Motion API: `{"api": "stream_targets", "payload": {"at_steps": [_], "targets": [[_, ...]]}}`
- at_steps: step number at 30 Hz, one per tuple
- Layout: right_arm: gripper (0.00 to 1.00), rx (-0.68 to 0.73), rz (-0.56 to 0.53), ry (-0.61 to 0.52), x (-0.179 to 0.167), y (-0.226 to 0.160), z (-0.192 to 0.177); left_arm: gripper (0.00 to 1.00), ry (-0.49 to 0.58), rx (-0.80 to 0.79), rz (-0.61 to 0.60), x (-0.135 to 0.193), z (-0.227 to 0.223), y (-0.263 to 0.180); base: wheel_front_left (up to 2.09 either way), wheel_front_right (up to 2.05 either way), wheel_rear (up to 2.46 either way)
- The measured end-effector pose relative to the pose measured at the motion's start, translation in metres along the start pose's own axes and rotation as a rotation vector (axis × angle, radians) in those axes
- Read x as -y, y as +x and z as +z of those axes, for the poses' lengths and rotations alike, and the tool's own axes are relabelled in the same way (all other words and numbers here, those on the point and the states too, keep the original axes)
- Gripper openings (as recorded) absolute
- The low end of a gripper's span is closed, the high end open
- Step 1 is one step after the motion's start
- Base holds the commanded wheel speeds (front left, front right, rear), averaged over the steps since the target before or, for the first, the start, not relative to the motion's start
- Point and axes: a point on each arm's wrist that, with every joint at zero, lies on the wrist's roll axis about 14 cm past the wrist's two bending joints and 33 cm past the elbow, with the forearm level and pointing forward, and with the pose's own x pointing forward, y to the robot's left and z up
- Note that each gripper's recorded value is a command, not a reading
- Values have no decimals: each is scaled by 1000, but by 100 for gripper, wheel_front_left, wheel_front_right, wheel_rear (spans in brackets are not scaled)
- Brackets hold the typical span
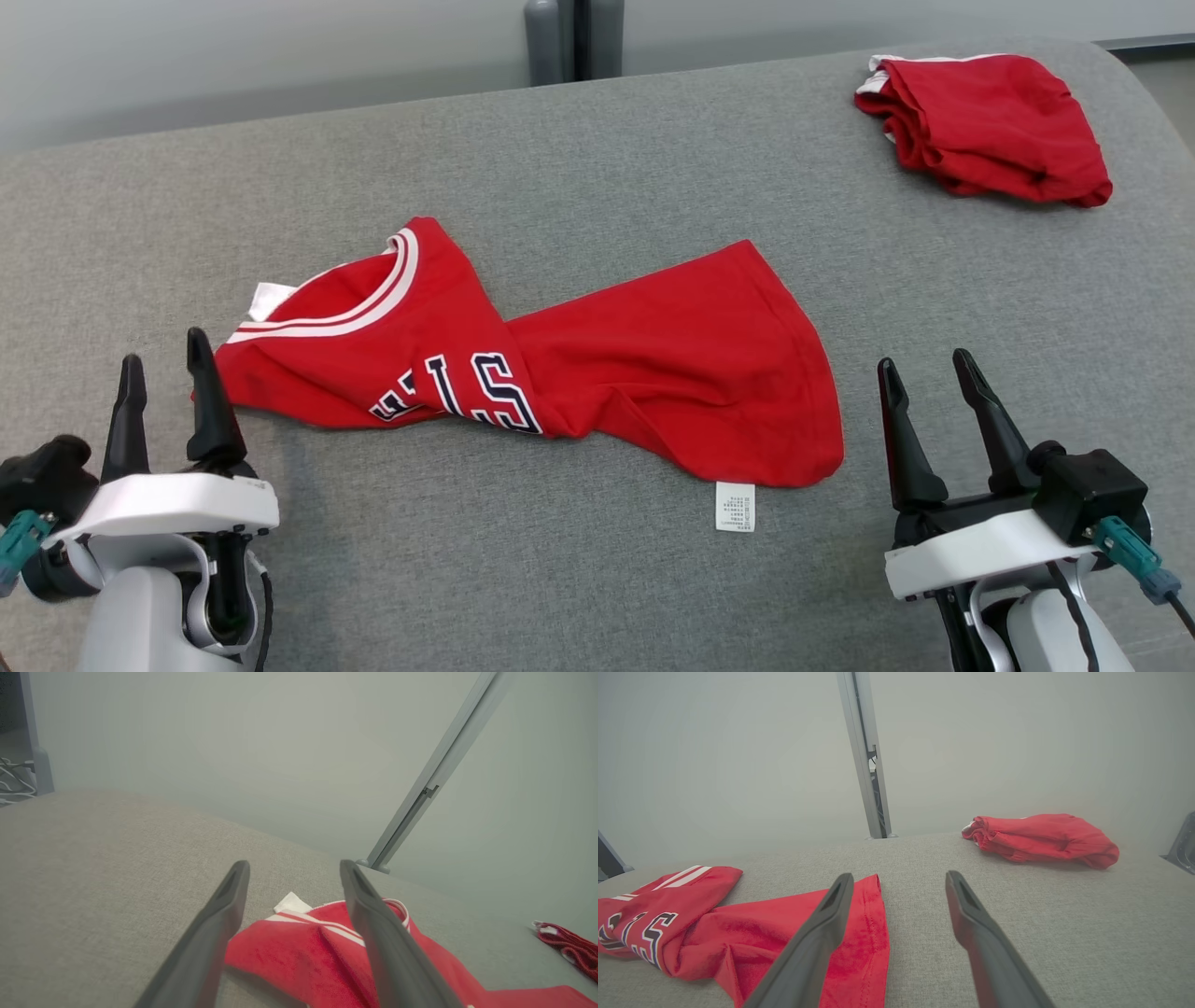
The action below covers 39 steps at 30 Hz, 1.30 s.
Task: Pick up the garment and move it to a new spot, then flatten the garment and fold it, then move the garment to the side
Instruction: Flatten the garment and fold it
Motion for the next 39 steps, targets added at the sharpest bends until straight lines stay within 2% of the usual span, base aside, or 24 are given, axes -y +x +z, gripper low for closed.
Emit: {"api": "stream_targets", "payload": {"at_steps": [4,7,15,16,18,19,23,30,37,38,39], "targets": [[100,-11,13,4,-4,2,-4,100,78,39,-78,18,13,3,0,0,0],[100,-15,24,5,-8,3,-6,100,139,44,-193,53,14,12,0,0,0],[100,-17,10,-2,-2,3,-6,100,319,-133,-403,128,-25,45,0,0,0],[100,-25,0,-4,1,2,-8,100,397,-214,-426,136,-40,53,0,0,0],[100,-29,-12,-6,5,3,-10,100,495,-304,-444,138,-57,59,0,0,0],[100,-29,-12,-6,5,3,-10,100,495,-304,-444,138,-57,59,0,0,0],[100,-41,-34,-11,13,3,-14,100,620,-363,-455,152,-62,81,0,0,0],[100,-58,-54,-15,22,4,-19,100,812,-610,-396,135,-101,94,0,0,0],[100,-73,-79,-20,30,0,-23,100,858,-725,-386,132,-124,96,0,0,0],[100,-72,-81,-21,31,0,-22,99,865,-747,-378,128,-127,95,0,0,0],[100,-71,-84,-22,31,-1,-22,91,870,-773,-369,123,-131,92,0,0,0]]}}
